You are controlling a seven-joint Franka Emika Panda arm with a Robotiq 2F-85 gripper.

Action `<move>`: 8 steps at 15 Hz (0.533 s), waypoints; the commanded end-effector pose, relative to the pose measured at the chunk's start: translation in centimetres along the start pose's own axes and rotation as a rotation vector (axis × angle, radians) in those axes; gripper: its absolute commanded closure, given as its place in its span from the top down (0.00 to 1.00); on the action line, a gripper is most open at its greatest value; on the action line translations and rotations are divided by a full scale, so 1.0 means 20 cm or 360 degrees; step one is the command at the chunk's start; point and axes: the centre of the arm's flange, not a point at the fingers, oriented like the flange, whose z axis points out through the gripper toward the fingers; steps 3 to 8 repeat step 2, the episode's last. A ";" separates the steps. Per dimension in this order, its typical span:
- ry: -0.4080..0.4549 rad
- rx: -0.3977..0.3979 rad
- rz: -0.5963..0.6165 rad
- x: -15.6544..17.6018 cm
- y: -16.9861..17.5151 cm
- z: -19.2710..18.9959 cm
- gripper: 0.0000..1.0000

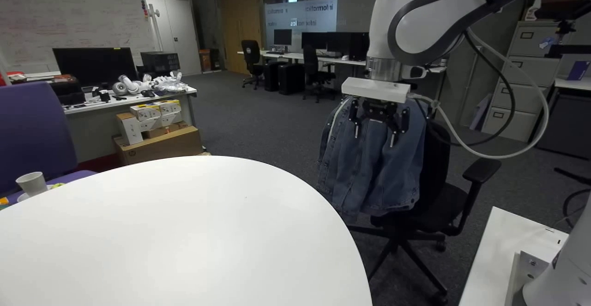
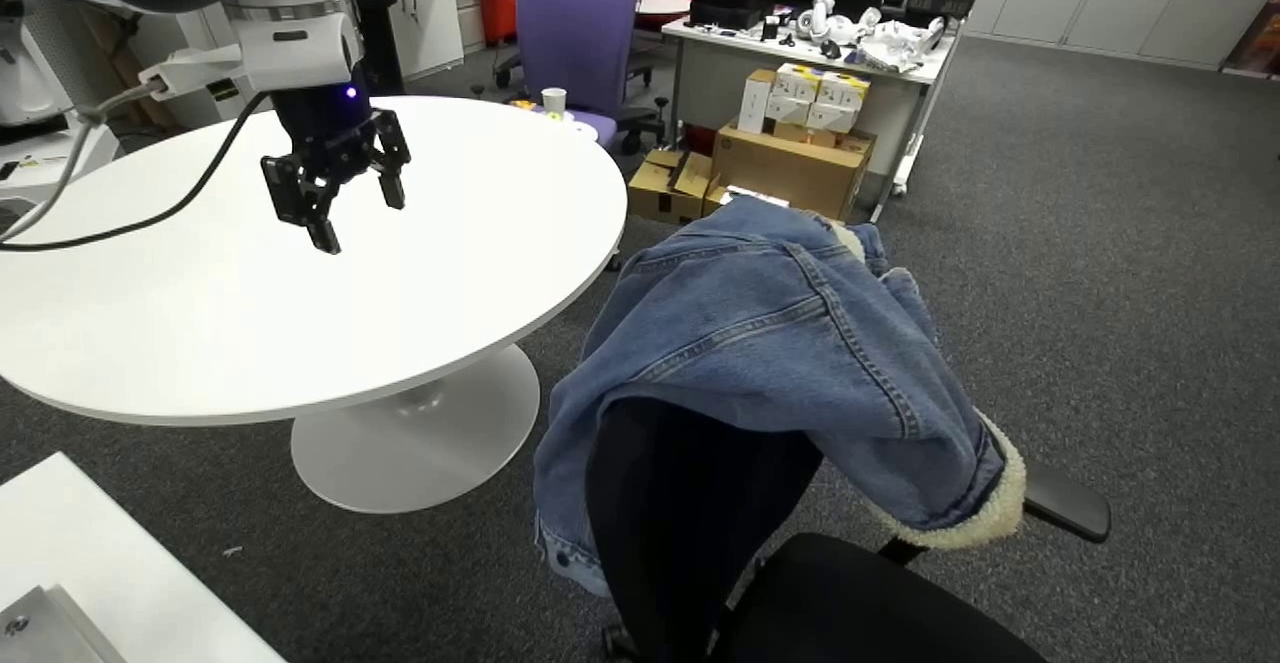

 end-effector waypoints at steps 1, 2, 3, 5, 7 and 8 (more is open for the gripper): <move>0.0000 0.0000 0.0000 0.00 0.00 0.00 1.00; 0.0000 0.0000 0.0000 0.00 0.00 0.00 1.00; 0.0000 0.0000 0.0000 0.00 0.00 0.00 1.00; 0.0000 0.0000 0.0000 0.00 0.00 0.00 1.00; 0.0000 0.0000 0.0000 0.00 0.00 0.00 1.00; 0.0000 0.0000 0.0000 0.00 0.00 0.00 1.00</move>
